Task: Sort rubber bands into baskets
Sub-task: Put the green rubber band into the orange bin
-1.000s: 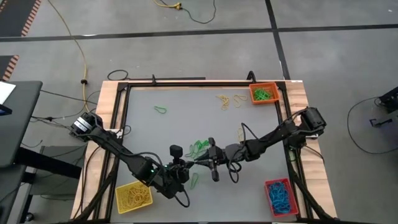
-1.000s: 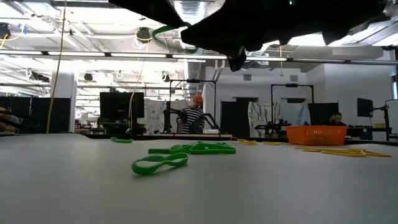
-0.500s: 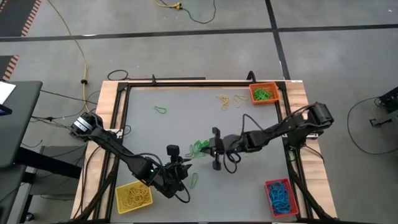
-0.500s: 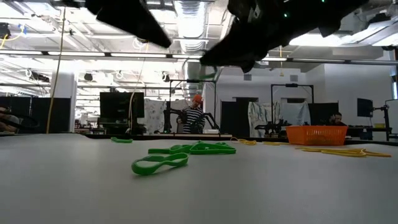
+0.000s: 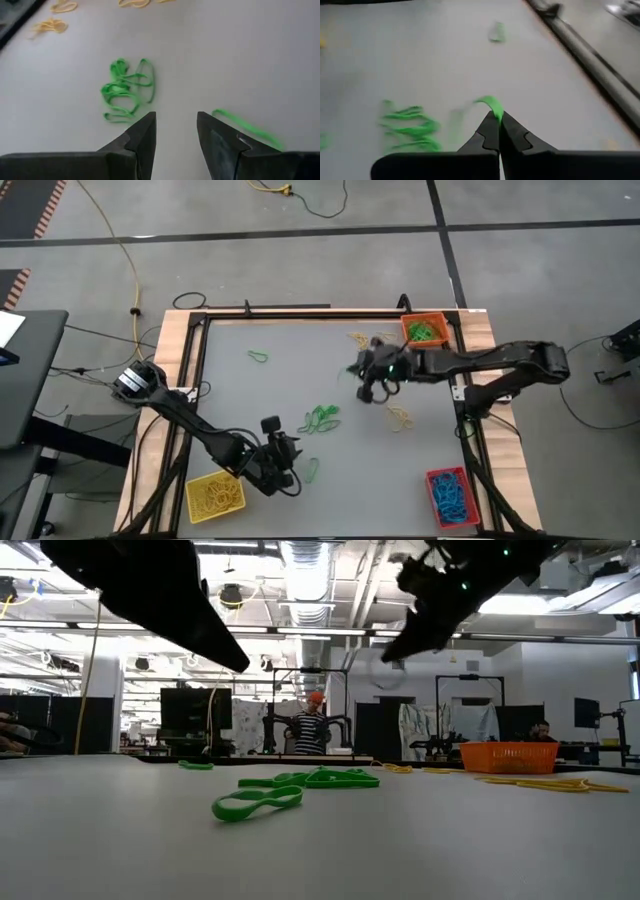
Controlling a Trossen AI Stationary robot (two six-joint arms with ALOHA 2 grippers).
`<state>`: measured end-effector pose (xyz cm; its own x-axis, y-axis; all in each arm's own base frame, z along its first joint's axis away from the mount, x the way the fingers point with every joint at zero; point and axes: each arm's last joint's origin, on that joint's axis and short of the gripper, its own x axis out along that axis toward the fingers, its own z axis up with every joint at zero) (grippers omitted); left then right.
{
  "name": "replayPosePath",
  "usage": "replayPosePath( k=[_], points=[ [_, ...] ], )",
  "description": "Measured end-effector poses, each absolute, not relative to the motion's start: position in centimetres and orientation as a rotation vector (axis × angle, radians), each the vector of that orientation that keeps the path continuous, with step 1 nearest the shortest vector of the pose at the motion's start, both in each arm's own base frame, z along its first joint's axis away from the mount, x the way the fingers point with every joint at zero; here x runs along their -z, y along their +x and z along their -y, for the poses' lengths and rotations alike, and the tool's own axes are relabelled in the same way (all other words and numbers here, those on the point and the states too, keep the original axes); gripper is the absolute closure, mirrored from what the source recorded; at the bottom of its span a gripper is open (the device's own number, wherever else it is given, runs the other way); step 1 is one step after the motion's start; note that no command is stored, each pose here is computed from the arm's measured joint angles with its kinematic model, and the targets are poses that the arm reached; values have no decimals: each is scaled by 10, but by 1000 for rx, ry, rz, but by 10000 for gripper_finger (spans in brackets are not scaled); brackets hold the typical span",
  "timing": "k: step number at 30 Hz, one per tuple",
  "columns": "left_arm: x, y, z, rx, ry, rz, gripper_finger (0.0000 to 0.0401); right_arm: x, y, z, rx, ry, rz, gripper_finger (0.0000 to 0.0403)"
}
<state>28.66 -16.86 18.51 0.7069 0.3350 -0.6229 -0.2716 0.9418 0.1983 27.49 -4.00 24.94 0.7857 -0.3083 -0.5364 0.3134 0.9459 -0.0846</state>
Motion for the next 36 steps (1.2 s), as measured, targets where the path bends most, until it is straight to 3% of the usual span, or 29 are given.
replayPosePath(
  k=[20, 36],
  points=[
    [-172, 279, 181, -301, -157, -593, 268, -250, 176, 172, 875, 140, -822, 379],
    [-173, 279, 184, -300, -178, -573, 269, -247, 118, 213, 1131, 265, -854, 376]
  ],
)
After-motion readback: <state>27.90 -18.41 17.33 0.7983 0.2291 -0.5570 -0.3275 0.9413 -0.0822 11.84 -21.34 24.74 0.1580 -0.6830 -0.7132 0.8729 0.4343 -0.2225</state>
